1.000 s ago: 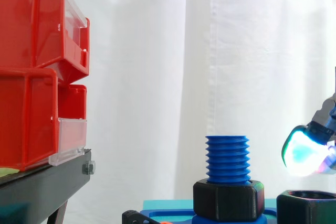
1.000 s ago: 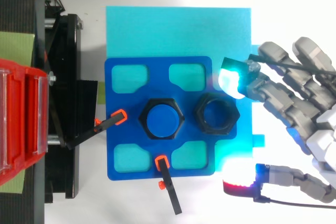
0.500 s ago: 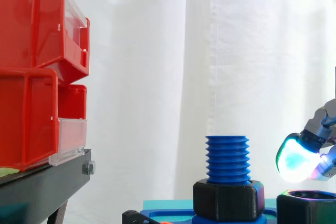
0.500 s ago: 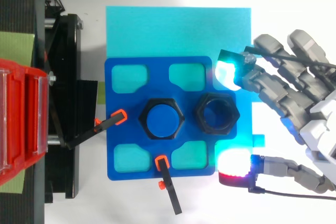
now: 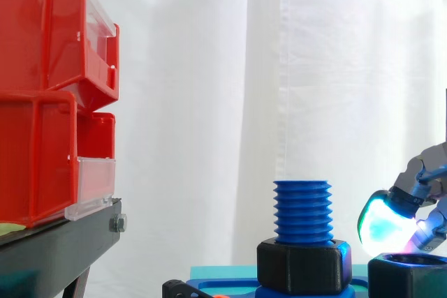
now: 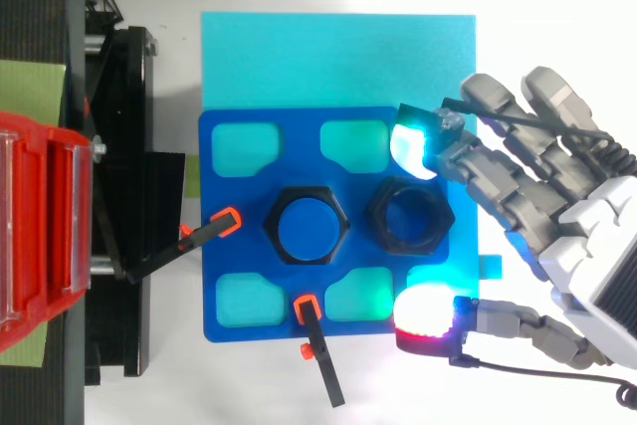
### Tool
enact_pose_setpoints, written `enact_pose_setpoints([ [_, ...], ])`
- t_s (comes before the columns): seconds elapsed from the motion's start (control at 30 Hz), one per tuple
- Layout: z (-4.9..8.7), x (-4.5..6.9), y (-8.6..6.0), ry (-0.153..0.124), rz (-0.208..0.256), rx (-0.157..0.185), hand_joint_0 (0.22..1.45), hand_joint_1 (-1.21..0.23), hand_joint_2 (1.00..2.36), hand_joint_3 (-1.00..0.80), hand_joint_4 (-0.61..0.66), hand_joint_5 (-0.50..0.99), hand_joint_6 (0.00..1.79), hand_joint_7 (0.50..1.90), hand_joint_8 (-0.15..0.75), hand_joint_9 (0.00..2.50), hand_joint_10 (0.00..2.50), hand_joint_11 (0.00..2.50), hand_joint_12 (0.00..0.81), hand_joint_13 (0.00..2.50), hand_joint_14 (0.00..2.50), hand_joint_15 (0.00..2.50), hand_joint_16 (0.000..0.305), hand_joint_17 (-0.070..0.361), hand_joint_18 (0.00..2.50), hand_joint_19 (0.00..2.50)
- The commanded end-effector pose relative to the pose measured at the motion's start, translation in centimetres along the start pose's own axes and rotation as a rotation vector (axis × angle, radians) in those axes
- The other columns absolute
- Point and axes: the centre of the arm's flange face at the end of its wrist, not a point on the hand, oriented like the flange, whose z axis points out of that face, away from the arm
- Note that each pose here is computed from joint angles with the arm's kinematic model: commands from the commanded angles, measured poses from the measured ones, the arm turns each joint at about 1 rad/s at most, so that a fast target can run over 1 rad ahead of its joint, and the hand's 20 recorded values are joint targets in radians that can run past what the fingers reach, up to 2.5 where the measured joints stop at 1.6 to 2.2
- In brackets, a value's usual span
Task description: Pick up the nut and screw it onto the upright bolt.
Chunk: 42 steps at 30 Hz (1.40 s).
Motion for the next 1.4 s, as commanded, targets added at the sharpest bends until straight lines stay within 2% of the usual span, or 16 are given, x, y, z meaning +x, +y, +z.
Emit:
enact_pose_setpoints([
  [0.0, 0.0, 0.1, 0.0, 0.0, -0.001, 0.001, 0.4, -0.6, 1.0, -0.5, 0.28, -0.23, 0.5, 0.92, 0.263, 0.29, 0.0, 0.0, 0.299, 0.19, 0.0, 0.0, 0.032, 0.072, 0.0, 0.0],
  [0.43, 0.0, 0.1, -0.2, 0.007, -0.013, -0.002, 0.48, -0.6, 1.0, -0.5, 0.28, -0.21, 0.5, 1.03, 0.245, 0.34, 0.0, 0.0, 0.259, 0.23, 0.0, 0.0, 0.025, 0.056, 0.0, 0.0],
  [0.57, 0.1, 0.1, -0.6, 0.019, -0.035, 0.0, 0.5, -0.6, 1.0, -0.5, 0.29, -0.19, 0.5, 1.15, 0.248, 0.37, 0.0, 0.0, 0.246, 0.26, 0.0, 0.0, 0.023, 0.051, 0.0, 0.0],
  [0.7, 0.4, -0.1, -0.6, 0.018, -0.034, 0.002, 0.54, -0.58, 1.0, -0.5, 0.28, -0.18, 0.5, 1.29, 0.249, 0.42, 0.0, 0.0, 0.227, 0.28, 0.0, 0.0, 0.019, 0.043, 0.0, 0.0],
  [0.93, 0.9, -0.2, -1.1, 0.017, -0.034, 0.002, 0.59, -0.53, 1.0, -0.45, 0.27, -0.2, 0.66, 1.08, 0.251, 0.47, 0.0, 0.0, 0.209, 0.33, 0.0, 0.0, 0.016, 0.036, 0.0, 0.0],
  [0.97, 0.9, -0.2, -1.1, 0.02, -0.037, -0.001, 0.6, -0.52, 1.01, -0.45, 0.26, -0.21, 0.7, 1.02, 0.257, 0.49, 0.0, 0.0, 0.206, 0.33, 0.0, 0.0, 0.016, 0.035, 0.0, 0.0],
  [1.07, 1.1, -0.1, -1.6, 0.033, -0.047, -0.003, 0.61, -0.51, 1.01, -0.44, 0.26, -0.21, 0.74, 0.98, 0.261, 0.5, 0.0, 0.0, 0.201, 0.33, 0.0, 0.0, 0.015, 0.034, 0.01, 0.0],
  [1.23, 1.2, -0.3, -1.4, 0.038, 0.018, -0.019, 0.61, -0.5, 1.01, -0.44, 0.26, -0.22, 0.78, 0.95, 0.262, 0.51, 0.0, 0.01, 0.201, 0.34, 0.0, 0.0, 0.014, 0.033, 0.02, 0.0],
  [1.37, 1.3, -0.4, -1.3, 0.039, 0.027, -0.029, 0.61, -0.5, 1.01, -0.44, 0.26, -0.22, 0.8, 0.94, 0.265, 0.52, 0.0, 0.01, 0.199, 0.35, 0.0, 0.0, 0.014, 0.031, 0.03, 0.0],
])
